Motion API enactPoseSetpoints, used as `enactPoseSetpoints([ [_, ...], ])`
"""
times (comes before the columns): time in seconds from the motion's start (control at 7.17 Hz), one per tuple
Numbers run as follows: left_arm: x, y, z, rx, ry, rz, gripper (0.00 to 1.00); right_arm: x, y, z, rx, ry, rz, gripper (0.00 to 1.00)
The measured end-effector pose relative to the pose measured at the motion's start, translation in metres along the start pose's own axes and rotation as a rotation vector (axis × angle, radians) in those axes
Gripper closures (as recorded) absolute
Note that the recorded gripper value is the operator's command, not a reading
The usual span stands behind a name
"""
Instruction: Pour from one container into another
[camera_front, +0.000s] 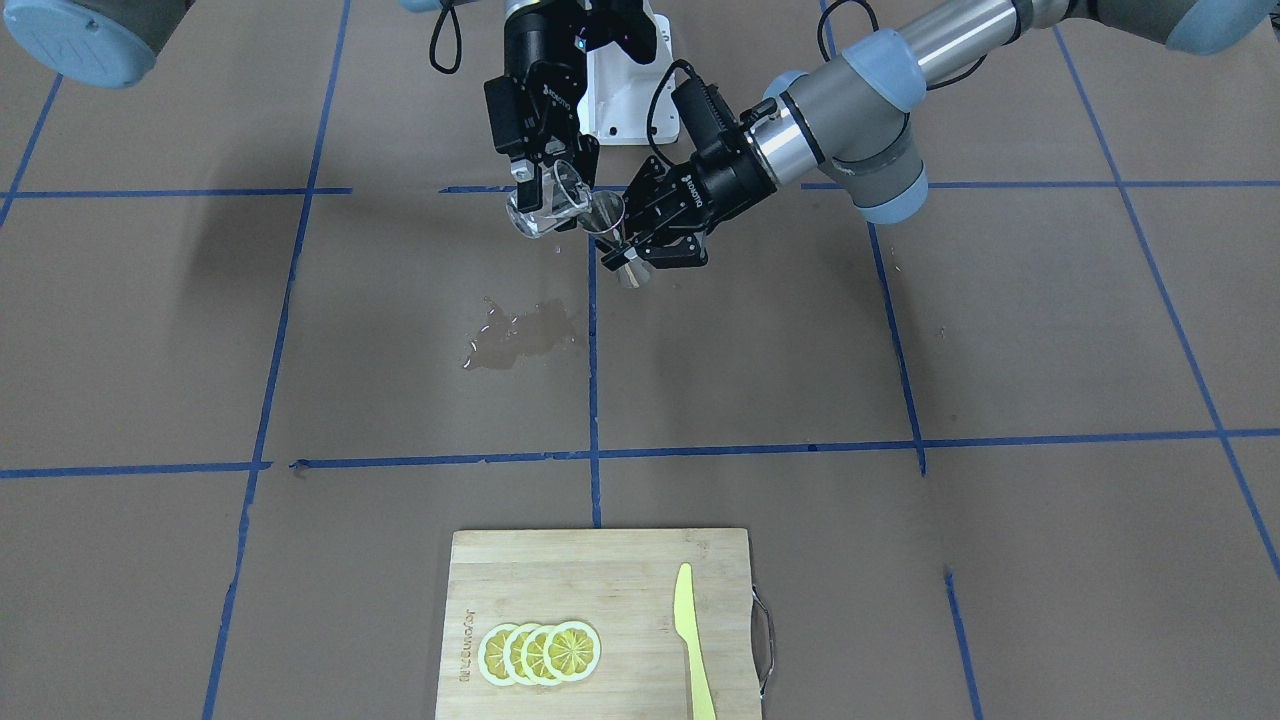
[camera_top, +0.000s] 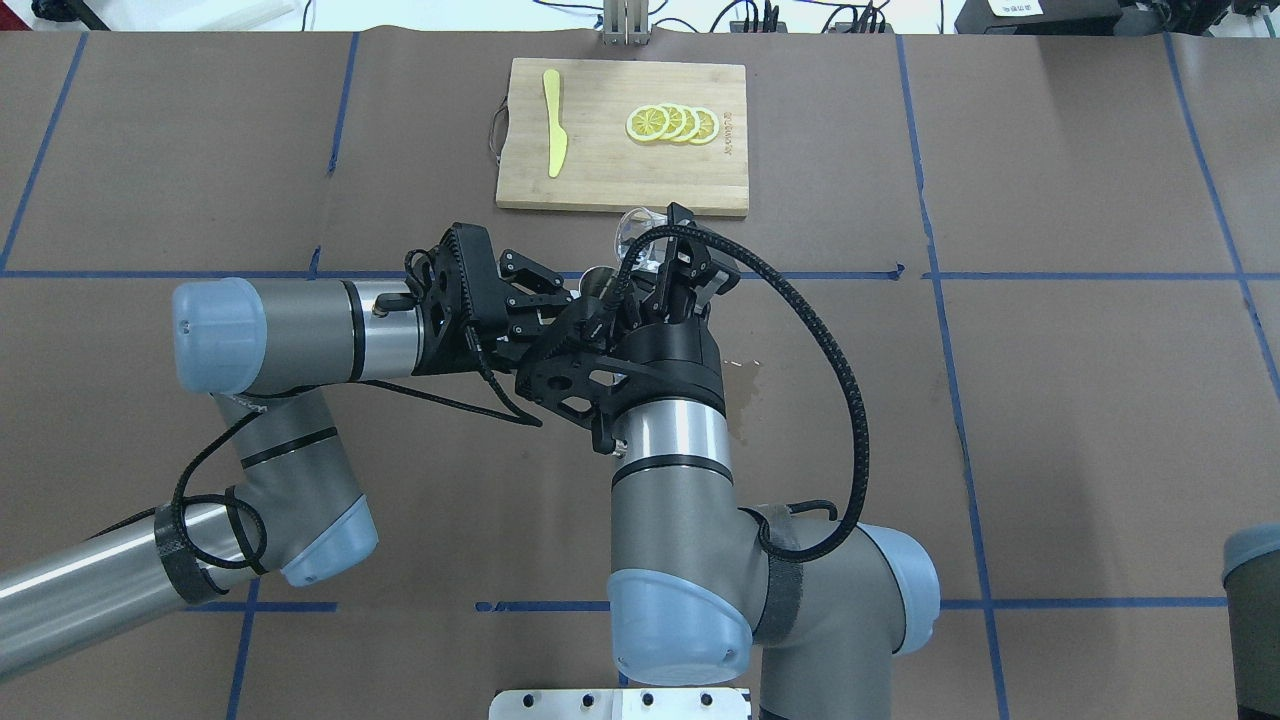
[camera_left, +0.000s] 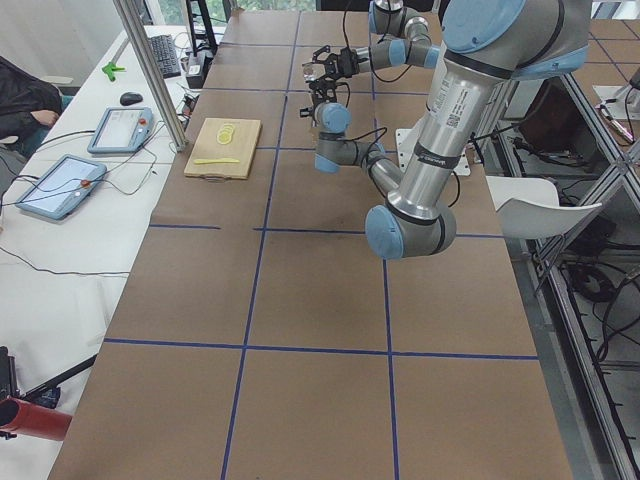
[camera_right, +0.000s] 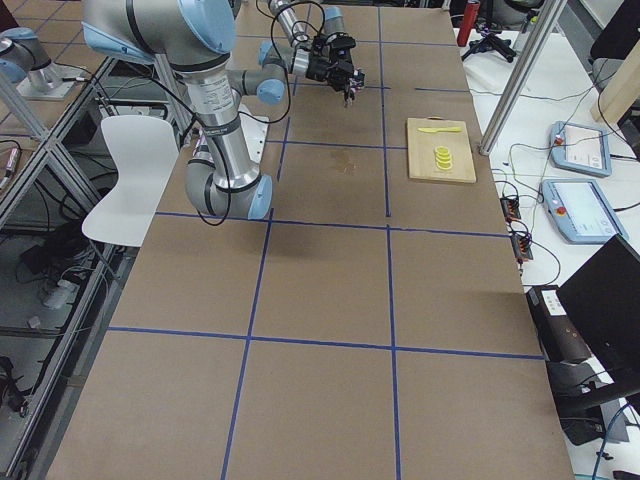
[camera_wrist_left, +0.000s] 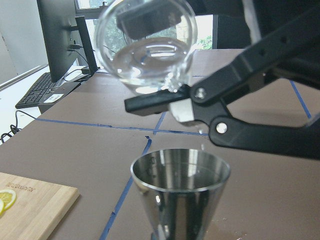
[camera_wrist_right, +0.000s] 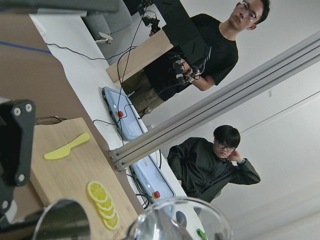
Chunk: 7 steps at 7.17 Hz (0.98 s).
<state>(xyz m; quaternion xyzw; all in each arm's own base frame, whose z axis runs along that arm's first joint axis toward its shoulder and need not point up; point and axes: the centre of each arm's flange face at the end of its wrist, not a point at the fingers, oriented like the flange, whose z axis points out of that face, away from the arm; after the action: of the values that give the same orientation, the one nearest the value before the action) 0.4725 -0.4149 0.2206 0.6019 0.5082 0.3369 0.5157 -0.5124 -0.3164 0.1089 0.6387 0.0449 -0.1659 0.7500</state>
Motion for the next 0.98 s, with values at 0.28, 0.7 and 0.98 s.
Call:
enactPoseSetpoints([
  [0.28,0.0002,-0.0006,0.0,0.003,0.001,0.001,1.0,-0.0018,-0.0016,-0.0006,-0.01,0.026,-0.092,1.0],
  [0.7,0.0007,-0.0009,0.0,0.005,0.002,0.001,1.0,-0.0027,-0.0019,-0.0007,-0.012,0.038,-0.136,1.0],
  [0.98,0.0007,-0.0009,-0.0002,0.006,0.002,0.001,1.0,-0.0026,-0.0021,-0.0006,-0.012,0.045,-0.165,1.0],
])
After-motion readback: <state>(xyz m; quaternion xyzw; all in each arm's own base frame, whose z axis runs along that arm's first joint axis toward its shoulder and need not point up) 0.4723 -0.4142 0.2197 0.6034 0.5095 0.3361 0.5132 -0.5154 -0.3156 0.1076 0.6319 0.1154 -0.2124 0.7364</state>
